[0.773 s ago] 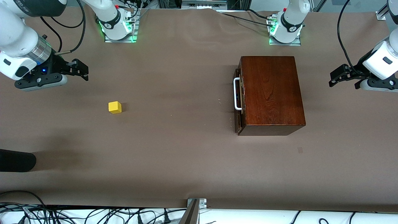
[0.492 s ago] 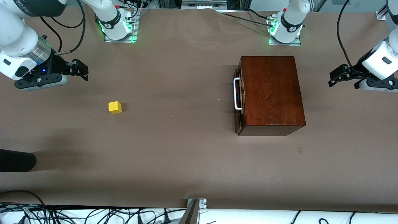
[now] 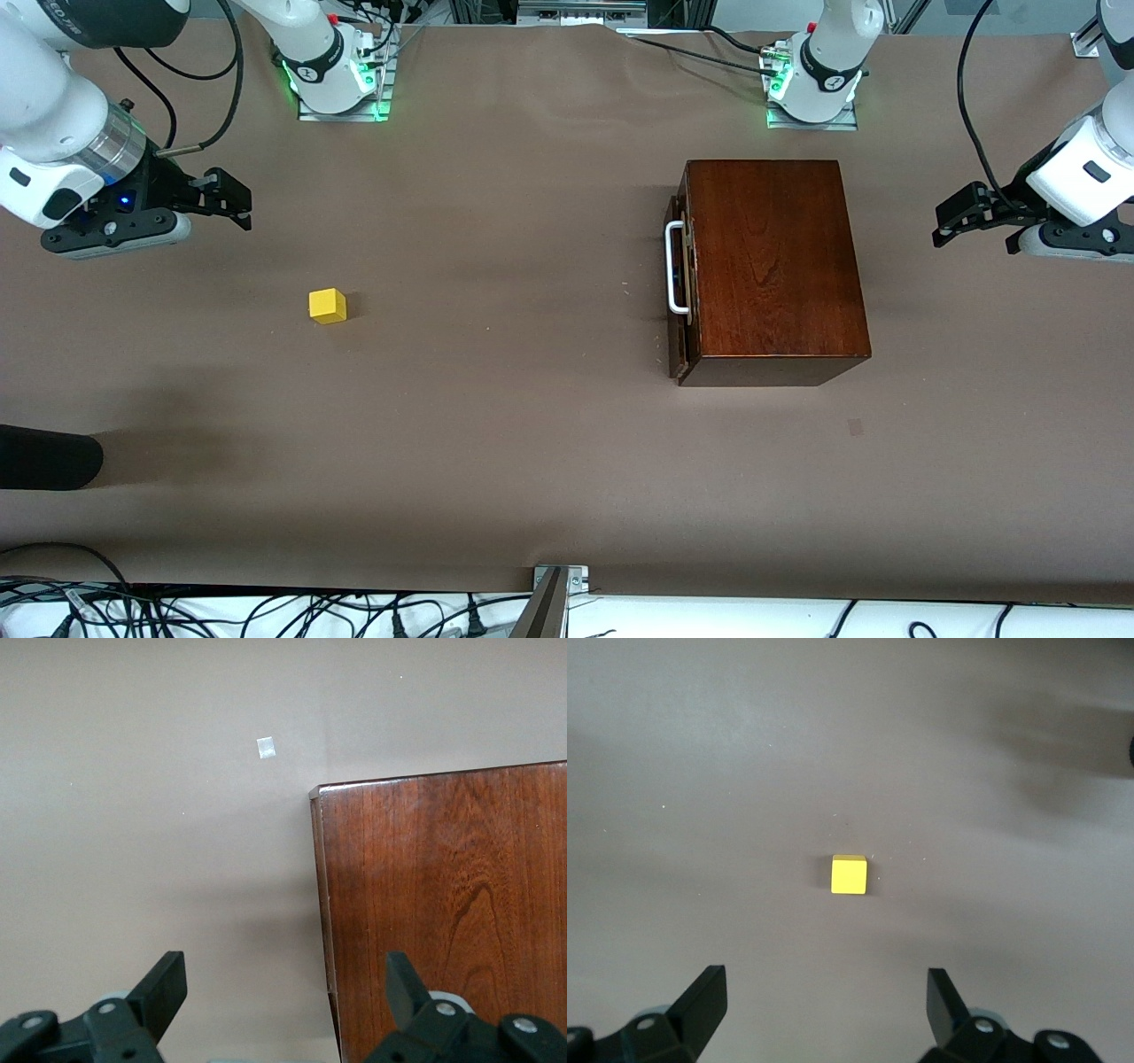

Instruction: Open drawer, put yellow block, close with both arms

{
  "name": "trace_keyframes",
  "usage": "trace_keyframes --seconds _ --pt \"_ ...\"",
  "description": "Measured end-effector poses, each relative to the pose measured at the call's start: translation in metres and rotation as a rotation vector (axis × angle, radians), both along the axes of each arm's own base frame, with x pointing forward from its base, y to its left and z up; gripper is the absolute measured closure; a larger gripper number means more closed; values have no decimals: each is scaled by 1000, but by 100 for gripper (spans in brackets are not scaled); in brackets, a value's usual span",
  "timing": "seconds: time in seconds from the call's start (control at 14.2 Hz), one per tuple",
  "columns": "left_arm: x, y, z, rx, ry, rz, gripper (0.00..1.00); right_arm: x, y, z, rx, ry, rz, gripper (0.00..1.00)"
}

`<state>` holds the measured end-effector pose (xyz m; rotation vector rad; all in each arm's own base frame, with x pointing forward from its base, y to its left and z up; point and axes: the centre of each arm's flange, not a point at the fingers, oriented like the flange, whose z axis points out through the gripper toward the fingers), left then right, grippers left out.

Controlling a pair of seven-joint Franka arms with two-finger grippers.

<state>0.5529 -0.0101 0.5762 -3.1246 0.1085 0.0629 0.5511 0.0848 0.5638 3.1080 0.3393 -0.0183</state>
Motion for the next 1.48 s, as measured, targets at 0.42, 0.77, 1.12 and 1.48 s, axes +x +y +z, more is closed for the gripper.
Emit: trace_keyframes --seconds 0.42,0.77,1.12,1.48 --pt "0 0 0 0 0 0 0 0 -1 0 0 0 -1 0" --pt "0 0 0 0 0 0 0 0 -1 0 0 0 -3 0" --pt "0 -1 0 0 2 -2 0 0 -2 0 0 0 -3 0" --pt "-8 -39 -6 4 54 -70 0 0 -2 0 0 0 -3 0"
